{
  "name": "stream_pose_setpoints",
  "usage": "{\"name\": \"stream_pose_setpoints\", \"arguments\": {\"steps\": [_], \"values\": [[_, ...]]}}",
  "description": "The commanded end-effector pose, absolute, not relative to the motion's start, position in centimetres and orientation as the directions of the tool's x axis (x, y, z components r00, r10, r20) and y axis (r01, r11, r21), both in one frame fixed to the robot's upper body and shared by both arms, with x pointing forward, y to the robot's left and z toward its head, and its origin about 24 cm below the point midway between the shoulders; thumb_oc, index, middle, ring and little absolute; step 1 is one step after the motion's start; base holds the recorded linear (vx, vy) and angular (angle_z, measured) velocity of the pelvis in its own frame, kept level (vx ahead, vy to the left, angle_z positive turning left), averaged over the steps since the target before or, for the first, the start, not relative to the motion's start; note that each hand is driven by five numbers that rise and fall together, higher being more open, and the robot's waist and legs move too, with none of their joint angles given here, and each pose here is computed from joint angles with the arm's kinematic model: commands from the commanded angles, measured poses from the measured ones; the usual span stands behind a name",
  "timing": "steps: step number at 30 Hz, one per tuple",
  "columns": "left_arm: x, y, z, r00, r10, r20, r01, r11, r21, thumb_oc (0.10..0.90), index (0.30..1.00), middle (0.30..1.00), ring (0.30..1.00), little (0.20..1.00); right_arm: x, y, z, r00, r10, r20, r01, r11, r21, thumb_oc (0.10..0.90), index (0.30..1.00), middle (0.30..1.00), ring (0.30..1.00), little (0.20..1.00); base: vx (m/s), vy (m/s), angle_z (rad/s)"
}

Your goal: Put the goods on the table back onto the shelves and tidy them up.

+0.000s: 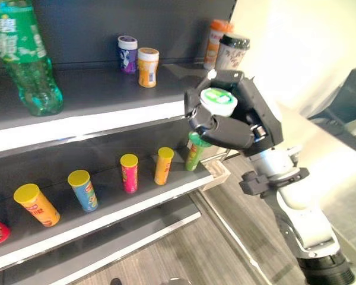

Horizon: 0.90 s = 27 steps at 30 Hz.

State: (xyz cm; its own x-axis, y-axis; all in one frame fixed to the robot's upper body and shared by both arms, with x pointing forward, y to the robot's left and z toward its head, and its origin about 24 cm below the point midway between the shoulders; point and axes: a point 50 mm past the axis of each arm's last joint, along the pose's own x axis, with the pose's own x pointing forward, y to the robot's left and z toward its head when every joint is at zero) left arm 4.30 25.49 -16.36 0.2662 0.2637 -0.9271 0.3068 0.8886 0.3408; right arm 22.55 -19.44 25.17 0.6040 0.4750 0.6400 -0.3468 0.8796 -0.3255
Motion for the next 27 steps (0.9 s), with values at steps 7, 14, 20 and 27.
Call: {"name": "stream_pose_setpoints", "arguments": {"steps": [7, 14, 20, 27], "values": [[5.7, 22.1, -17.0, 0.305, 0.16, -0.939, 0.271, 0.93, 0.247, 0.8, 0.9, 0.9, 0.9, 0.9, 21.2, -18.4, 29.9, 0.389, 0.469, 0.793, -0.376, 0.867, -0.328, 0.4, 0.3, 0.3, 0.3, 0.3, 0.09, -0.112, 0.31], [6.1, 20.8, -17.2, 0.303, 0.107, -0.947, 0.365, 0.905, 0.219, 0.8, 0.9, 0.9, 0.9, 0.9, 23.4, -16.2, 30.3, 0.413, 0.517, 0.75, -0.405, 0.842, -0.357, 0.4, 0.3, 0.3, 0.3, 0.3, 0.01, -0.041, -0.06], [6.1, 21.1, -17.2, 0.296, 0.129, -0.947, 0.327, 0.917, 0.228, 0.8, 0.9, 0.9, 0.9, 0.9, 25.3, -14.7, 30.2, 0.448, 0.519, 0.728, -0.418, 0.841, -0.343, 0.4, 0.3, 0.3, 0.3, 0.3, 0.01, -0.002, 0.1], [6.0, 21.4, -17.2, 0.287, 0.146, -0.947, 0.298, 0.926, 0.233, 0.8, 0.9, 0.9, 0.9, 0.9, 27.6, -13.7, 30.1, 0.508, 0.483, 0.713, -0.387, 0.868, -0.311, 0.4, 0.3, 0.3, 0.3, 0.3, 0.01, 0.036, 0.15]]}}
